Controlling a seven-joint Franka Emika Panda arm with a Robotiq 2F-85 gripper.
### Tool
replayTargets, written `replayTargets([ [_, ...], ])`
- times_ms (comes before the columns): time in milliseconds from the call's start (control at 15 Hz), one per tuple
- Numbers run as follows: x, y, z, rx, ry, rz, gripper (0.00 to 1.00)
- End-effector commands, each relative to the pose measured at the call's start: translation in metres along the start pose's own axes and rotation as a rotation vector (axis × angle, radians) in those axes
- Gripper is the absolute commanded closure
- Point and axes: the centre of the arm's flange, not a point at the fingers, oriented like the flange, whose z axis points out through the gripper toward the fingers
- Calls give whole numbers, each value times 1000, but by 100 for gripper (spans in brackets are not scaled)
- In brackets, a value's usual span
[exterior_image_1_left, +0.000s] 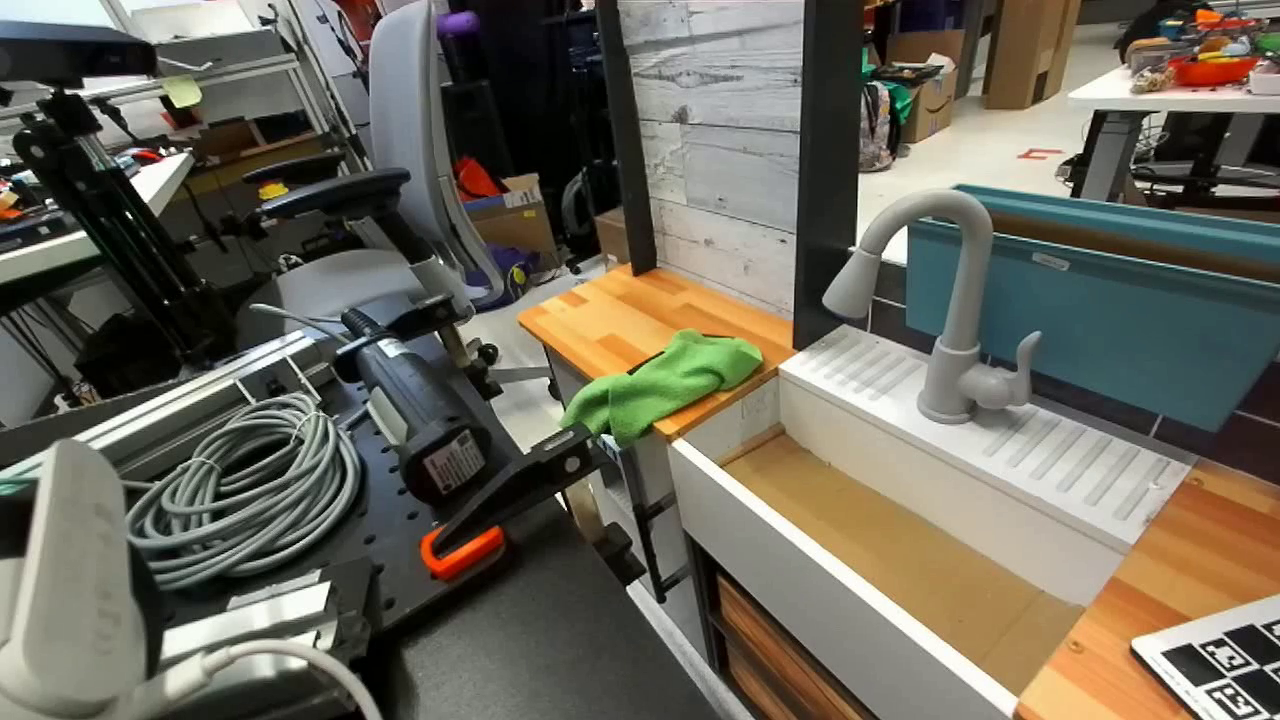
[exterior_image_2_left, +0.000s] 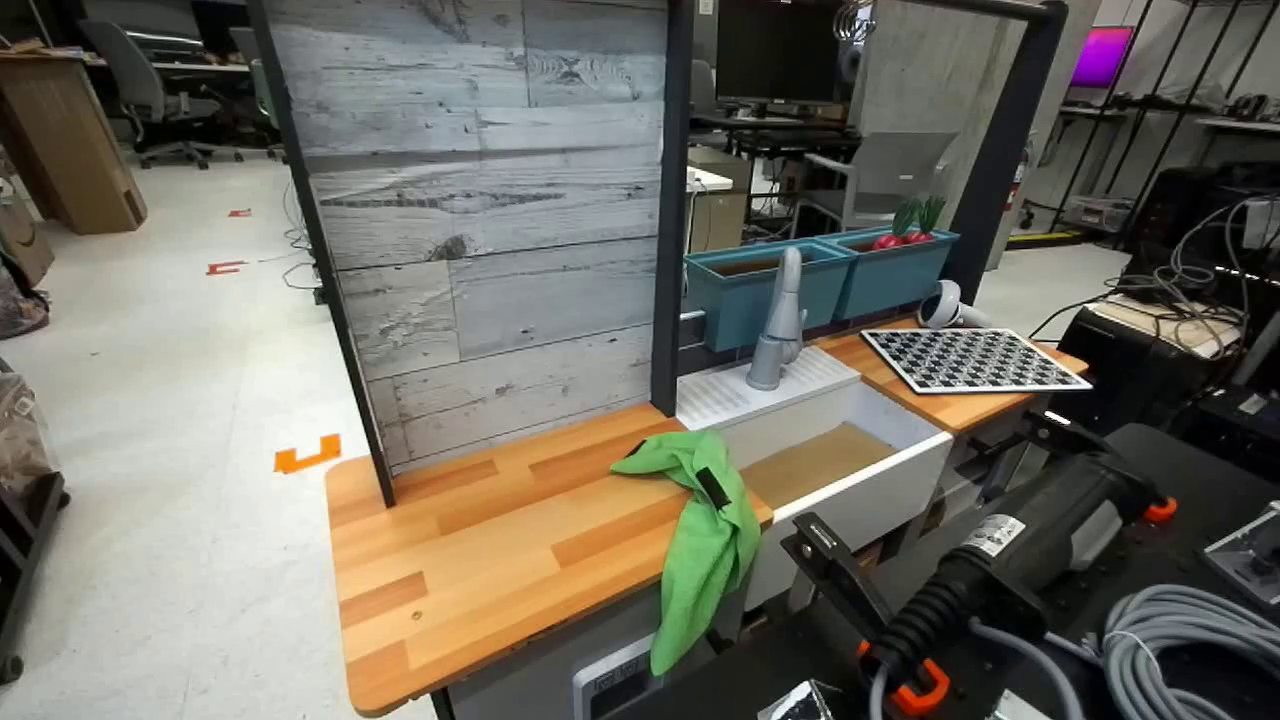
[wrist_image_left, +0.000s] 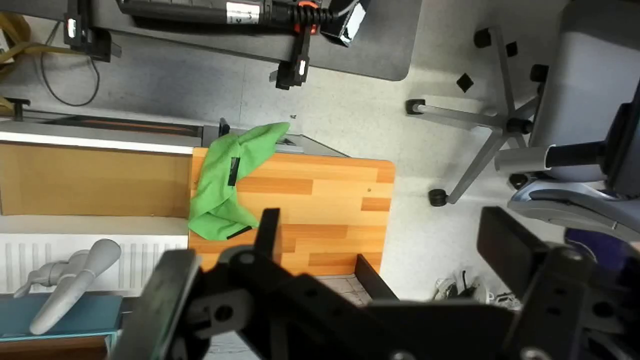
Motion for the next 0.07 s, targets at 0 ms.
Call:
replayTargets([
  [0, 0, 0, 0, 0, 0, 0, 0],
])
